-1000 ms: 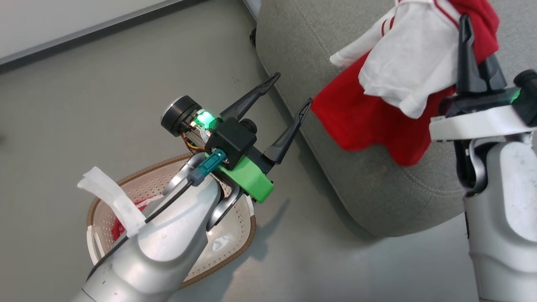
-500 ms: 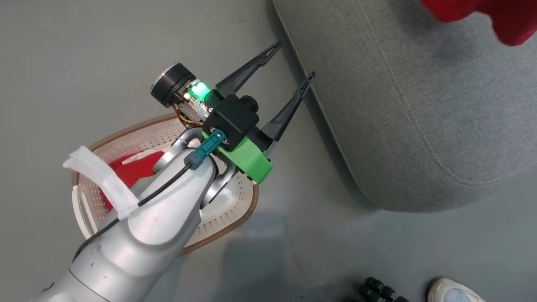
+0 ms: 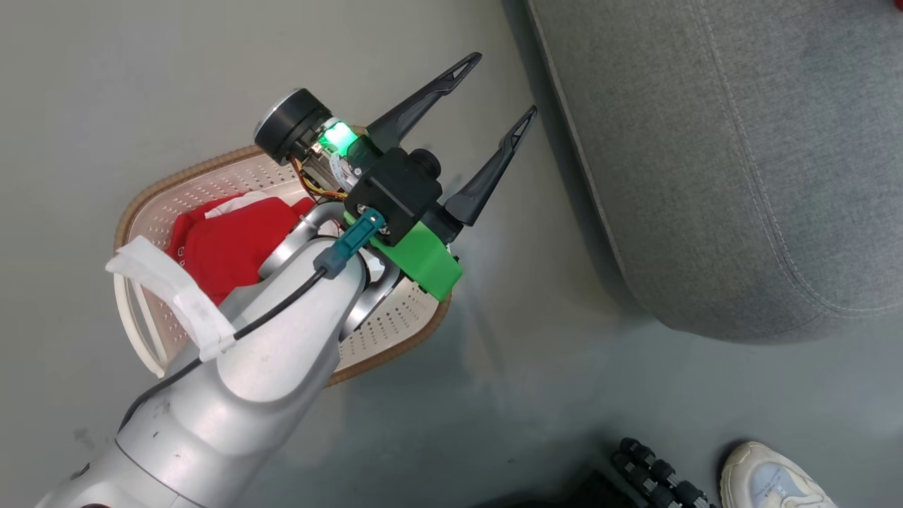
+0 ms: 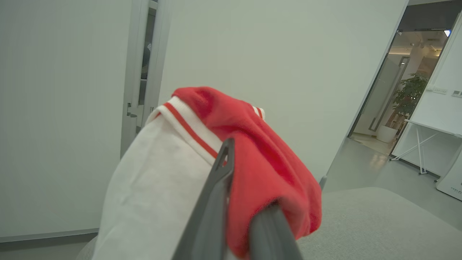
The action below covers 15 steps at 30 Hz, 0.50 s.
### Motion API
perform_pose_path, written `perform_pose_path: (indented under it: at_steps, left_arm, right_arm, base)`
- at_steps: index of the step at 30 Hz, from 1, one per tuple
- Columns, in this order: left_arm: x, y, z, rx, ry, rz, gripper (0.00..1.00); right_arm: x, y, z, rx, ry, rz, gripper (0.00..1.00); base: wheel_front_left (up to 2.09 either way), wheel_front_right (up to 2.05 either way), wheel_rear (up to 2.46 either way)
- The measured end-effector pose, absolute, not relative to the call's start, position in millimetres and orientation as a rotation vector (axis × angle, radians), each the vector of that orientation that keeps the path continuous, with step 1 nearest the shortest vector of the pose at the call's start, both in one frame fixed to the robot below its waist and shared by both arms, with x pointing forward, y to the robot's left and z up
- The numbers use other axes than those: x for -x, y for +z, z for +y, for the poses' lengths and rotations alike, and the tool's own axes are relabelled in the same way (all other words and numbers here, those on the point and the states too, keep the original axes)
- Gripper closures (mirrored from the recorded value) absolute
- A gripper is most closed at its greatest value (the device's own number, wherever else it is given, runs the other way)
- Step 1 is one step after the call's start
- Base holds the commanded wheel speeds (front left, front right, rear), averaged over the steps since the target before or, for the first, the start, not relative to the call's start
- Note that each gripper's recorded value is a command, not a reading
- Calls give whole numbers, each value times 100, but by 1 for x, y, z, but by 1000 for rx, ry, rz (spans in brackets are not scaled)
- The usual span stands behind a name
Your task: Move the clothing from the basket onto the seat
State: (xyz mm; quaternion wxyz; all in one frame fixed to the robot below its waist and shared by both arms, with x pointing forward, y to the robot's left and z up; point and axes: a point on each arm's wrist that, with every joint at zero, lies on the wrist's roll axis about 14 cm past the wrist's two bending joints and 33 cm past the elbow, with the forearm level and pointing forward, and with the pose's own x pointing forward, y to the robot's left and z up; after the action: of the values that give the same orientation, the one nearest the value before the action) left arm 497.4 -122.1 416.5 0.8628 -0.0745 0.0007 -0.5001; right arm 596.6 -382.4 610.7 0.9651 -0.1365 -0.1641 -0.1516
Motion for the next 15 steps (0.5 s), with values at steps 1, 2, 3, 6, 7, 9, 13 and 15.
perform_pose_path:
  at_steps: [1, 2, 3, 6, 7, 9, 13, 15]
  left_arm:
    - [-497, 415, -122, 156, -1047, 4, 0]
    - [-497, 415, -121, 156, -1047, 5, 0]
    - [-497, 415, -121, 156, -1046, 5, 0]
    - [-499, 416, -119, 155, -1041, -2, 0]
    - [-499, 417, -119, 155, -1040, -4, 0]
    - [-500, 417, -117, 155, -1035, -6, 0]
    - [-503, 415, -113, 149, -1024, -4, 0]
    - [-504, 415, -111, 146, -1018, -3, 0]
  right_arm:
    - [-597, 597, -381, 257, -306, -304, 100]
    - [-595, 580, -380, 233, -308, -268, 100]
    - [-593, 564, -379, 213, -309, -230, 100]
    - [-586, 527, -377, 180, -313, -143, 100]
    - [-582, 514, -377, 171, -316, -108, 100]
    - [-576, 493, -380, 152, -330, -54, 100]
    - [-567, 469, -389, 135, -360, 15, 100]
    - [-564, 462, -392, 136, -368, 40, 100]
  base:
    - [0, 0, 0]
    - [0, 0, 0]
    - [0, 0, 0]
    - [0, 0, 0]
    - [0, 0, 0]
    - [0, 0, 0]
    - [0, 0, 0]
    - [0, 0, 0]
